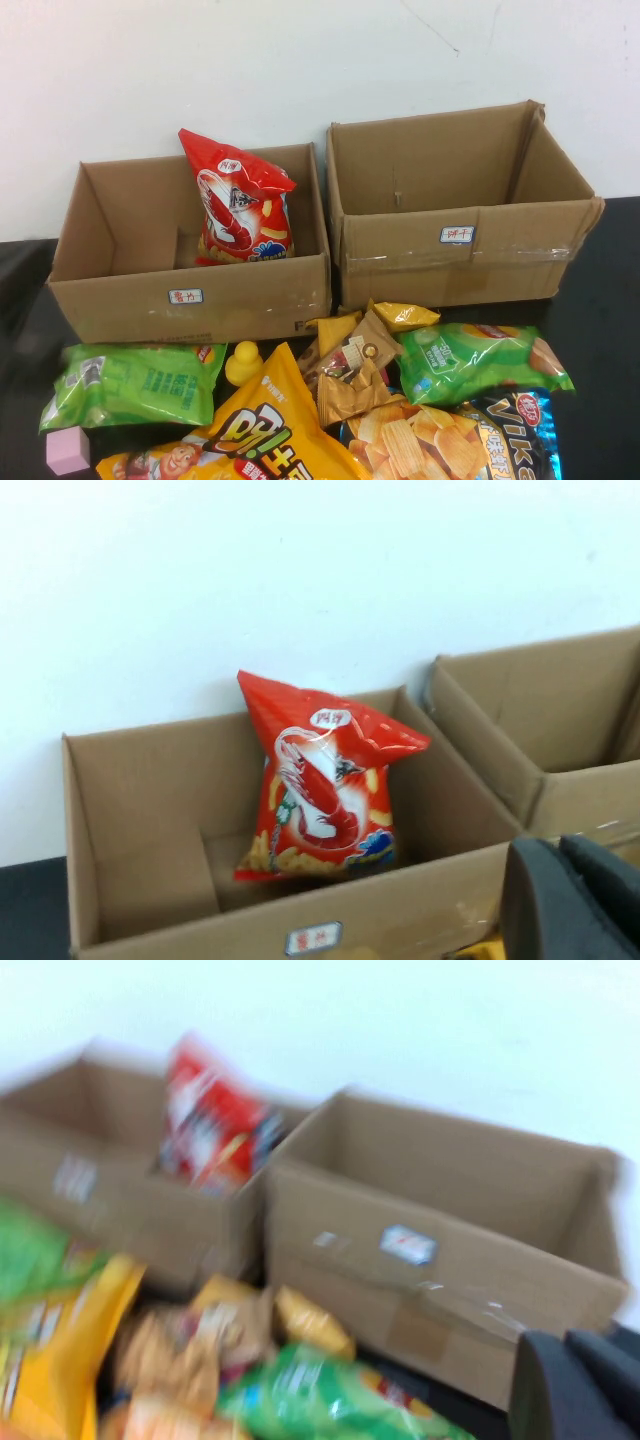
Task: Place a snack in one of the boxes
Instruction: Pick up the biscuit
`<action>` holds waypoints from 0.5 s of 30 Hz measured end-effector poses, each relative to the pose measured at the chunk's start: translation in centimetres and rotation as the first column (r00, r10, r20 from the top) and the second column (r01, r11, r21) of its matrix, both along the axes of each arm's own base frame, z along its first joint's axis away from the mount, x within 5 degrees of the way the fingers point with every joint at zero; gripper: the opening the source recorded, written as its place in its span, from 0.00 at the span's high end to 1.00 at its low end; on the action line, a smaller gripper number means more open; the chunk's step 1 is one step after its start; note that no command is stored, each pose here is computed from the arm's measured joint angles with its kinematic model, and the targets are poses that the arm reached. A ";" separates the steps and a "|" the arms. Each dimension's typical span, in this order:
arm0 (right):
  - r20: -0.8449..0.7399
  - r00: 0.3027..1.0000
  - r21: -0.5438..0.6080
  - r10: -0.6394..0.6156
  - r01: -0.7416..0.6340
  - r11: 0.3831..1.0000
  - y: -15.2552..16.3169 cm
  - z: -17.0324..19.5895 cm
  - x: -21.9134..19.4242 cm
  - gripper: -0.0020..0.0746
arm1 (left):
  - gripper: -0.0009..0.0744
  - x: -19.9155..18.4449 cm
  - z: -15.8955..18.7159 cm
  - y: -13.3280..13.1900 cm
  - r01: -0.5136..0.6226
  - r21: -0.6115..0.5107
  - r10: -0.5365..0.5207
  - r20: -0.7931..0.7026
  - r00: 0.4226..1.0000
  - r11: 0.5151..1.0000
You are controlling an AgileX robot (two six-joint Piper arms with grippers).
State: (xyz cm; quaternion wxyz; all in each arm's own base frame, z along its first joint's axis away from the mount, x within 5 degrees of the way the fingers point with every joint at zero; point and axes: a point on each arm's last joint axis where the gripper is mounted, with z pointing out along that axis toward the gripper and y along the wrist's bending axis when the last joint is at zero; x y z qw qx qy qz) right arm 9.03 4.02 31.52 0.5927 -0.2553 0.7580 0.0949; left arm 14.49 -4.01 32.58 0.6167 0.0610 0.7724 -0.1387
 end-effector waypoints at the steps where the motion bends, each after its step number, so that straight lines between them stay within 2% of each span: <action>1: -0.015 0.998 -0.061 0.062 -0.062 0.996 0.3 0.9 0.9 0.98 | 0.99 -1.2 -0.4 0.3 -0.001 -0.019 0.002 0.020 1.000 1.000; 3: -0.069 0.976 -0.159 0.205 -0.214 0.964 0.9 2.4 2.8 0.98 | 0.99 -3.5 -1.0 0.8 -0.002 -0.049 0.005 0.079 0.997 0.999; 7: -0.191 0.904 -0.227 0.384 -0.421 0.878 1.5 4.3 6.7 0.98 | 0.99 -6.7 -2.2 1.5 0.005 -0.083 0.010 0.176 0.984 0.997; 10: -0.286 0.846 -0.312 0.451 -0.527 0.791 2.4 4.9 9.9 0.98 | 0.99 -8.0 -2.7 1.8 0.012 -0.110 0.012 0.219 0.976 0.994; 15: -0.466 0.743 -0.466 0.481 -0.668 0.580 6.8 4.3 13.8 0.98 | 0.99 -8.4 -3.4 1.7 0.029 -0.120 -0.006 0.185 0.983 0.992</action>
